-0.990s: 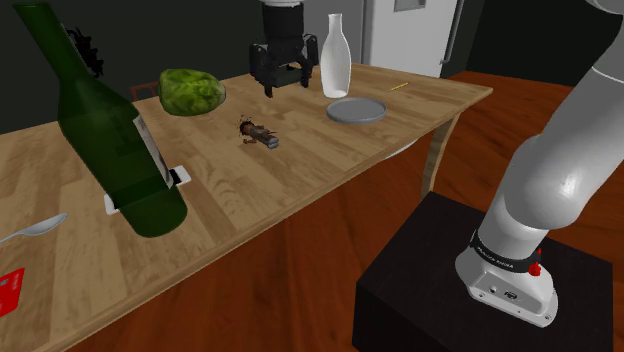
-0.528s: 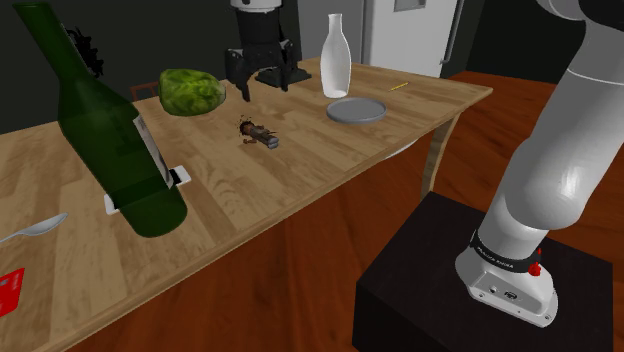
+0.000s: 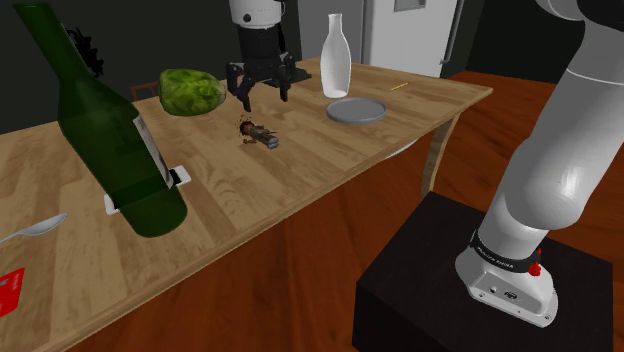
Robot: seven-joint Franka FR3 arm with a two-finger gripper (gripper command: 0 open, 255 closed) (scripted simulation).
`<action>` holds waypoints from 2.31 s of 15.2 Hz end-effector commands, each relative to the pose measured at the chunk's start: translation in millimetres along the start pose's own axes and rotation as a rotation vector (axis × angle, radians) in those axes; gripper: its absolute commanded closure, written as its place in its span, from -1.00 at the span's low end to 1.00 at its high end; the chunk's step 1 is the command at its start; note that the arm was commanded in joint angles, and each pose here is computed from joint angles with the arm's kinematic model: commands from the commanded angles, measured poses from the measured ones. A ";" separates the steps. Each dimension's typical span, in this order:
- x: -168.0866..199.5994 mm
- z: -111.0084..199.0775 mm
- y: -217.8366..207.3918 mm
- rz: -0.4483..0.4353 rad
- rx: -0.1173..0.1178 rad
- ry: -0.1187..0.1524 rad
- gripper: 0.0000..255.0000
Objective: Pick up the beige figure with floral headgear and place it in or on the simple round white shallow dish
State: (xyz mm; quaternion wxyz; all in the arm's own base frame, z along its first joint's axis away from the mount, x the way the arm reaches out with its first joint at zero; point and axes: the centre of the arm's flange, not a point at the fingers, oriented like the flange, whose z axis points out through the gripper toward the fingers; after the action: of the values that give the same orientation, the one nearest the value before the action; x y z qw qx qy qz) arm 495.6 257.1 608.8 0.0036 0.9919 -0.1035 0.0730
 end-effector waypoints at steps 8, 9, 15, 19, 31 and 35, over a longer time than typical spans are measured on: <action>-0.1 0.3 -0.1 0.000 0.000 0.000 1.00; -0.1 0.3 -0.1 0.000 0.000 0.000 1.00; 4.6 11.8 1.7 -0.018 0.012 0.012 -1.00; 21.6 50.2 5.9 -0.080 0.054 0.050 -1.00; 23.5 90.1 3.7 -0.080 0.054 0.050 -1.00; 23.5 90.0 3.7 -0.080 0.054 0.050 1.00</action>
State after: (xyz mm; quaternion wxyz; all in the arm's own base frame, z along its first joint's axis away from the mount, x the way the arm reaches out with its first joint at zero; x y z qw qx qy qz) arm 530.5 246.7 523.1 -0.0177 0.9929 -0.0615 0.1002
